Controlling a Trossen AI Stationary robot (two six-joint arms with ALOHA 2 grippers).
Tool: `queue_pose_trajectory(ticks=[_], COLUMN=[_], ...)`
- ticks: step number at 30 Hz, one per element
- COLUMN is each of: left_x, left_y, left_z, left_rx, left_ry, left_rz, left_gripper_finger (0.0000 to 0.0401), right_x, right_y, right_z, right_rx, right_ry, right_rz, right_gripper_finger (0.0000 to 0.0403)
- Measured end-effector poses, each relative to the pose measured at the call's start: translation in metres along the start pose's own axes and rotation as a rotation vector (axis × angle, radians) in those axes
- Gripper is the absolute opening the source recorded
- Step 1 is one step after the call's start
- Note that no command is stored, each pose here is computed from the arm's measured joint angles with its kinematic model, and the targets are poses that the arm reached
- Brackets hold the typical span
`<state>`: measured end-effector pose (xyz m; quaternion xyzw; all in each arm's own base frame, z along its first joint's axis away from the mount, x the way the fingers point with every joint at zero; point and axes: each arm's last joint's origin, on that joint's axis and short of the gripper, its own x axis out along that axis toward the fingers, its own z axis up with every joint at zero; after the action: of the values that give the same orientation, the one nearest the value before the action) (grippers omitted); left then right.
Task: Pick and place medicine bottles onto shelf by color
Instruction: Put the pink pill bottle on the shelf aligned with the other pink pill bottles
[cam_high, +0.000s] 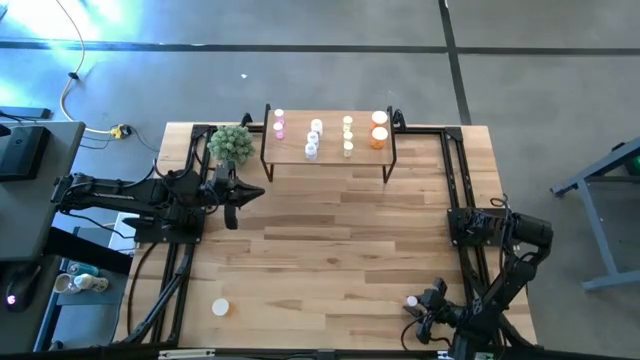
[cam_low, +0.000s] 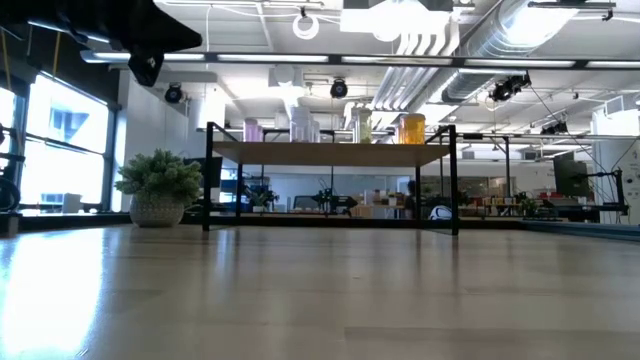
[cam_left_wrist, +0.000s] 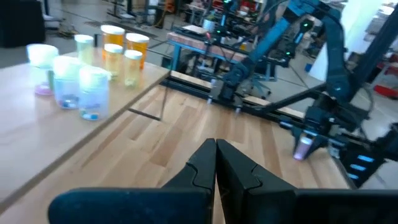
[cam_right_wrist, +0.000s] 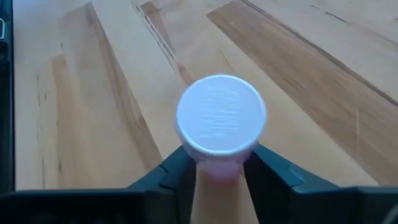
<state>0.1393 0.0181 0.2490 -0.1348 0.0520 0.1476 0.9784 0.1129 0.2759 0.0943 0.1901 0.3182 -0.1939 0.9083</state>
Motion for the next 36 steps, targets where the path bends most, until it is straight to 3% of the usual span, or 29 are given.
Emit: queue_pose_trajectory(ticks=[5,13,19,25,36], left_x=[0.000,0.000,0.000,0.000,0.000], left_y=[0.000,0.000,-0.001,-0.002,-0.004], left_z=[0.000,-0.001,-0.001,-0.001,-0.002], left_rx=[0.065,0.086,0.146,0.204,0.180], left_ry=[0.000,0.007,0.013,0.021,0.036], left_rz=[0.003,0.003,-0.027,-0.077,-0.148], left_gripper_finger=[0.0008,0.0059,0.0110,0.0152,0.0161], right_x=[-0.001,0.007,0.027,0.051,0.104], right_y=[0.005,0.019,0.044,0.062,0.064], right_z=[0.002,0.018,0.053,0.094,0.158], right_rx=[0.012,0.056,0.091,0.008,-0.072], right_ry=[-0.002,-0.009,0.009,0.058,0.137], right_rz=[0.004,-0.010,-0.043,-0.063,0.000], right_gripper_finger=[0.0089,0.0089,0.0089,0.0089,0.0089])
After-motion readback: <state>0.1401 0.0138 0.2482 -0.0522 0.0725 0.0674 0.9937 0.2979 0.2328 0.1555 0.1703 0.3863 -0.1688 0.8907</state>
